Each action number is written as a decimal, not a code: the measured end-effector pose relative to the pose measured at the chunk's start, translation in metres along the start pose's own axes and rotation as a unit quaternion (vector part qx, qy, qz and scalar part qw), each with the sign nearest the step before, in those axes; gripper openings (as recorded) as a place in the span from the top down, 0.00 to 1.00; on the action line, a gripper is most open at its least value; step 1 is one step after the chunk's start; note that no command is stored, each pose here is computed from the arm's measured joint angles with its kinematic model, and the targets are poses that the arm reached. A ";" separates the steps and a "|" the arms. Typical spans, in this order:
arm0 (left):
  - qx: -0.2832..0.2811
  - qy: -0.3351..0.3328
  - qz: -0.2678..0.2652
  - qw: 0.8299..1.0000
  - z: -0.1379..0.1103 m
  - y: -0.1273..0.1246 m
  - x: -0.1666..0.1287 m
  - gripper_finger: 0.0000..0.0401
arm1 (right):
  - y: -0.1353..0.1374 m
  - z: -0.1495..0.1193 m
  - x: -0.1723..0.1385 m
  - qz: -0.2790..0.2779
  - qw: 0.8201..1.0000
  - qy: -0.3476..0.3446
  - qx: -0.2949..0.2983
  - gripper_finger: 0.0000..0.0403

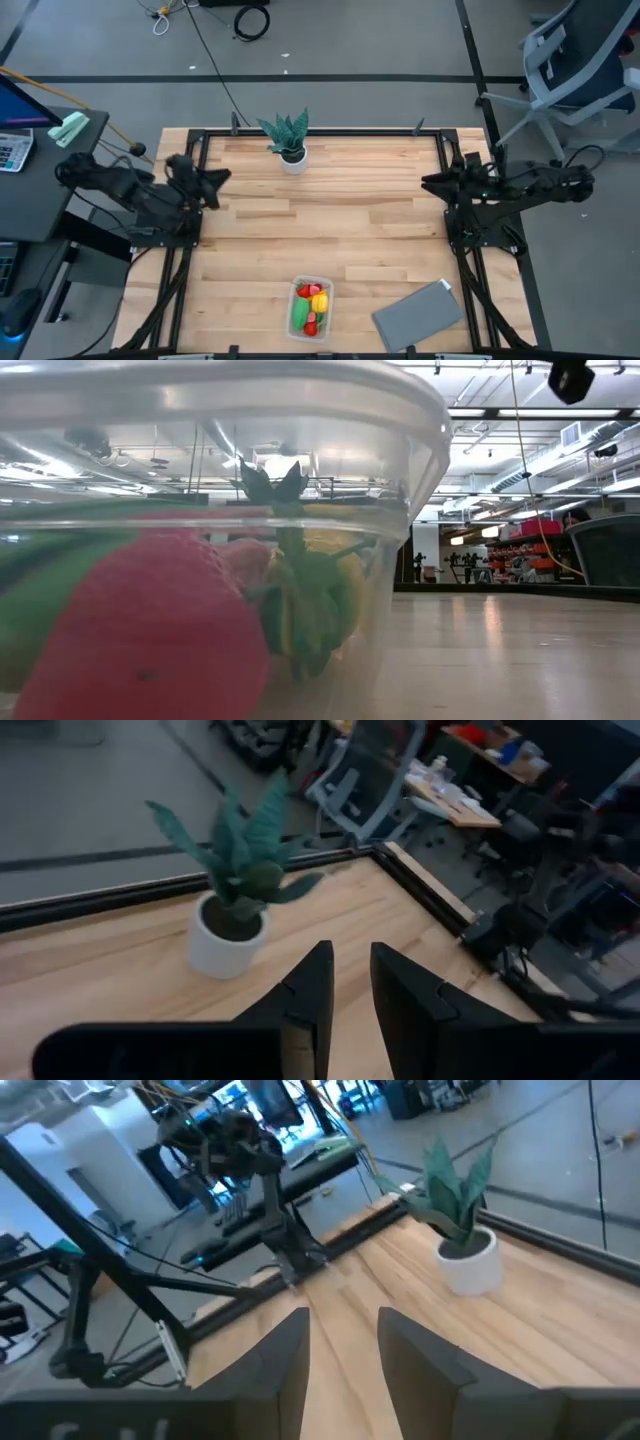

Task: Pick and placing Produce into tupperware
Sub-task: Return to Home Position

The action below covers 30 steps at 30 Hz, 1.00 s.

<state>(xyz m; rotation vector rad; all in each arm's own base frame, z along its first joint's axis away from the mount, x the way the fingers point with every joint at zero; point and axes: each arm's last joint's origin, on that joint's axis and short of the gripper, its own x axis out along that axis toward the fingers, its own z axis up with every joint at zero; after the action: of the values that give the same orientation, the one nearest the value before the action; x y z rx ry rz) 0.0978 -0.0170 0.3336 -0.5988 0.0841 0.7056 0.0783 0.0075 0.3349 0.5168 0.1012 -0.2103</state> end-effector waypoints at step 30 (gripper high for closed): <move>0.134 -0.118 -0.363 0.914 -0.053 0.028 0.005 0.77 | -0.035 -0.054 -0.013 0.140 0.989 -0.055 0.003 0.68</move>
<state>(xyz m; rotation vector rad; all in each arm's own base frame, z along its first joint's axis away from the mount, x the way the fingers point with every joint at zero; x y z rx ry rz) 0.0908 -0.0264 0.2743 -0.2397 -0.2568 0.0301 0.0550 0.0068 0.2733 0.5180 -0.0806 0.0350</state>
